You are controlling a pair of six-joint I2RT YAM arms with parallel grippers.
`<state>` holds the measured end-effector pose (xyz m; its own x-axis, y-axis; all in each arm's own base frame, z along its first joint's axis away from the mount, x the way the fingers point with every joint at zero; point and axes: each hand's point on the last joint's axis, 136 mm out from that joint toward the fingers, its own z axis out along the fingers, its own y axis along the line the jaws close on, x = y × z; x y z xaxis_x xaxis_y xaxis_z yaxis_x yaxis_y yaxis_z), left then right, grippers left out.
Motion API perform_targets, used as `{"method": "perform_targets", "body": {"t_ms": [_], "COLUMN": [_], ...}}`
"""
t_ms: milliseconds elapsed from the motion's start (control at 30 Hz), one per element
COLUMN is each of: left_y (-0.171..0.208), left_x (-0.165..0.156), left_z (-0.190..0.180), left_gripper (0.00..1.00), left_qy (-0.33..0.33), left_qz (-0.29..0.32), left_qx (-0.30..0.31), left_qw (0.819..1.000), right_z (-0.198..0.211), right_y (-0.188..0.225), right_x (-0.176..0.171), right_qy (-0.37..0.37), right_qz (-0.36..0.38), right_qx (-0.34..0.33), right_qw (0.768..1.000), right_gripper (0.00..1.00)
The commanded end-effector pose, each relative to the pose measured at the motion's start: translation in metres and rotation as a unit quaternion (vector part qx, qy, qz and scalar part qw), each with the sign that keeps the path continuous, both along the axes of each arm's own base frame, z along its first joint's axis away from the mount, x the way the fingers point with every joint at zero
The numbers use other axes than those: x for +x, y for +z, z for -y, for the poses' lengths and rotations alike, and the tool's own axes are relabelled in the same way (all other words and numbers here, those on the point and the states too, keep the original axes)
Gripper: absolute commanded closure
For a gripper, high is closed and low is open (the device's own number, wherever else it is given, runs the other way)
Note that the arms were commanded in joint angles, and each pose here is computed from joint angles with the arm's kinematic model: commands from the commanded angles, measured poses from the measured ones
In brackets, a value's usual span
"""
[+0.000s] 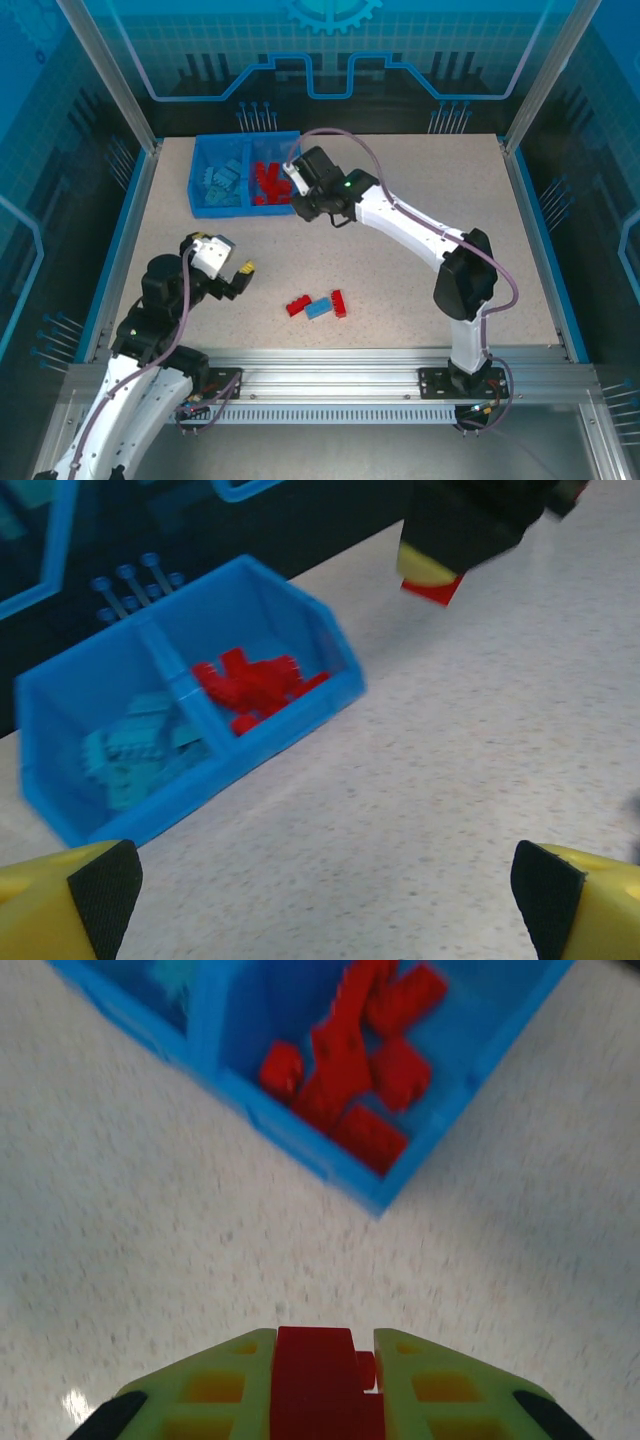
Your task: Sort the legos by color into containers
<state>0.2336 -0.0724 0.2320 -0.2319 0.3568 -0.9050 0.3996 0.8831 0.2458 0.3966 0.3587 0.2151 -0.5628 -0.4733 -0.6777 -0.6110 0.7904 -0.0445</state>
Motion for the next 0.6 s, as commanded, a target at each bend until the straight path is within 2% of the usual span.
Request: {"method": "perform_targets", "body": {"t_ms": [0,233,300,567], "left_y": [0.0,-0.002,-0.003,-0.013], "left_x": [0.004,0.001,0.003,0.005], "left_z": [-0.023,-0.002,0.001,0.007], "left_gripper": [0.01,0.01,0.01,0.01], "left_qy": [0.065,0.004,-0.002,-0.028], "left_qz": [0.013,0.008,0.007,0.0], "left_qx": [0.006,-0.008,-0.009,0.0], "left_qw": [0.998,1.0,1.0,1.0], "right_z": [-0.014,-0.038,-0.047,-0.072], "right_y": [0.013,0.001,0.004,-0.025], "right_x": [0.039,0.116,0.134,0.182], "right_qy": [-0.019,-0.041,-0.039,-0.018], "right_qz": [0.063,0.15,0.168,0.26], "right_qx": [0.0,-0.041,-0.034,-0.052], "right_qw": [0.998,0.987,0.985,0.964], "right_gripper": [0.77,0.78,0.77,0.75]}}
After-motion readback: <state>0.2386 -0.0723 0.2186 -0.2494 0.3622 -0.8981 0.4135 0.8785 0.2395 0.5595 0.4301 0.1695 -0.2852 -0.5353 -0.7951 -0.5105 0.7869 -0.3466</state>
